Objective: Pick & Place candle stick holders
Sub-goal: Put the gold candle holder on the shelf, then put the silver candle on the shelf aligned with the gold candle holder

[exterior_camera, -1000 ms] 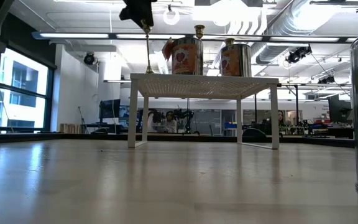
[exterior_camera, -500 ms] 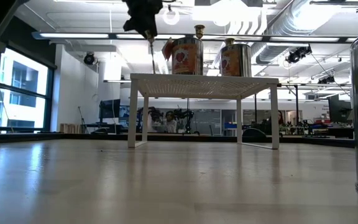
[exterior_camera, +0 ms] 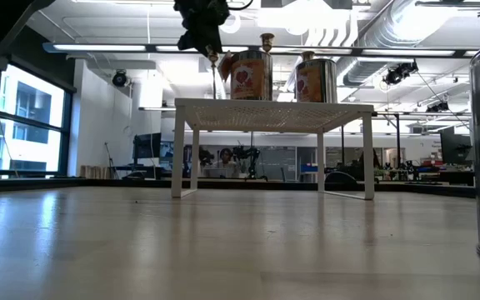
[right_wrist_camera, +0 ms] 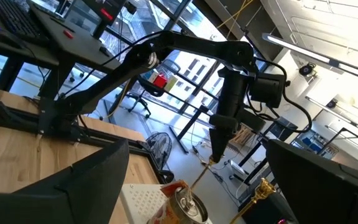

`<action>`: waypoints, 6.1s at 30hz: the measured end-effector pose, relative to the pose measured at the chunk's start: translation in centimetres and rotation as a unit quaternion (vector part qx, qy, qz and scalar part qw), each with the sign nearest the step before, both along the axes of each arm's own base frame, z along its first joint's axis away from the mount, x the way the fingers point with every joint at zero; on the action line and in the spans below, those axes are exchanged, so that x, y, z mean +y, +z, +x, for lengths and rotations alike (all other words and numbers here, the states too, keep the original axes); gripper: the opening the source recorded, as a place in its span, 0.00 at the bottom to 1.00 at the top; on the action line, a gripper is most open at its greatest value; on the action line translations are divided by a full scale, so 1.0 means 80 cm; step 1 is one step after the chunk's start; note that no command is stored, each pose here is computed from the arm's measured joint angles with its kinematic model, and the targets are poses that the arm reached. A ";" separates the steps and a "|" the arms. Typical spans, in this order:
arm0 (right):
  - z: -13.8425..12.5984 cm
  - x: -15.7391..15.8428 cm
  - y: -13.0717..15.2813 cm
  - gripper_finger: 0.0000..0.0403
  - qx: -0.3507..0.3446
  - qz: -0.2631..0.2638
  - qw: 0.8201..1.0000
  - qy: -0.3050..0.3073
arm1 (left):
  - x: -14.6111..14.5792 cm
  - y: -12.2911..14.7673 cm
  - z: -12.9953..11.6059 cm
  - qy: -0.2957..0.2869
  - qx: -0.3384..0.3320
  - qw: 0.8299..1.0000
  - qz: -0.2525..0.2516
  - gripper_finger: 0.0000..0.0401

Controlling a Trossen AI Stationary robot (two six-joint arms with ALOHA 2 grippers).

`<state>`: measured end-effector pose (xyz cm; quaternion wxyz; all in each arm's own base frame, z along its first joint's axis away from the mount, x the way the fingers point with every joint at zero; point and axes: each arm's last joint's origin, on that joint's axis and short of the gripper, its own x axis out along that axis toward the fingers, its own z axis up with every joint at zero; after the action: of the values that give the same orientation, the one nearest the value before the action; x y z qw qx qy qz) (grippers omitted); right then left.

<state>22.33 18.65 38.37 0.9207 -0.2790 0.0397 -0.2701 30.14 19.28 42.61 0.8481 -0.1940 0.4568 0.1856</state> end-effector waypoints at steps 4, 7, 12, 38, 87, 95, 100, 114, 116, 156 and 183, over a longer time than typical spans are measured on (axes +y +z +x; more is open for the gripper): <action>0.000 0.000 0.000 0.93 0.001 0.000 1.000 -0.001 | -0.002 0.003 -0.003 0.011 -0.003 1.000 -0.006 0.39; 0.000 0.000 -0.001 0.93 0.004 -0.003 1.000 -0.002 | -0.002 -0.001 -0.004 0.012 0.010 1.000 -0.015 0.46; 0.000 0.000 -0.002 0.93 0.008 -0.007 1.000 -0.002 | -0.003 -0.002 -0.005 0.015 0.016 1.000 -0.012 0.50; 0.001 0.000 -0.006 0.93 0.031 -0.025 0.999 -0.020 | -0.048 0.057 -0.070 0.060 -0.007 0.998 0.033 0.52; -0.177 -0.123 -0.062 0.93 0.135 0.247 0.925 0.257 | -0.395 -0.079 0.005 -0.126 -0.074 0.989 -0.001 0.52; -0.144 -0.109 -0.104 0.93 0.227 0.293 0.898 0.238 | -0.424 -0.122 0.014 -0.150 -0.121 0.981 -0.017 0.52; -0.103 -0.090 -0.110 0.93 0.312 0.304 0.868 0.241 | -0.429 -0.142 0.016 -0.145 -0.130 0.980 -0.030 0.52; 0.004 -0.003 -0.103 0.93 0.495 0.242 0.816 0.173 | -0.427 -0.178 0.013 -0.132 -0.114 0.984 -0.024 0.52; 0.016 0.008 -0.100 0.93 0.485 0.257 0.820 0.163 | -0.427 -0.181 0.013 -0.133 -0.113 0.984 -0.022 0.52; 0.029 0.060 -0.109 0.99 0.389 0.325 0.843 0.179 | -0.431 -0.184 0.010 -0.155 -0.101 0.981 -0.050 0.52; 0.053 0.062 -0.106 0.99 0.383 0.367 0.796 0.293 | -0.431 -0.184 0.010 -0.155 -0.101 0.981 -0.050 0.52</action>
<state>26.61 23.62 29.87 0.8989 0.0005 0.4013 0.1759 30.96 -15.17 27.86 0.8974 -0.1808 0.4024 0.0080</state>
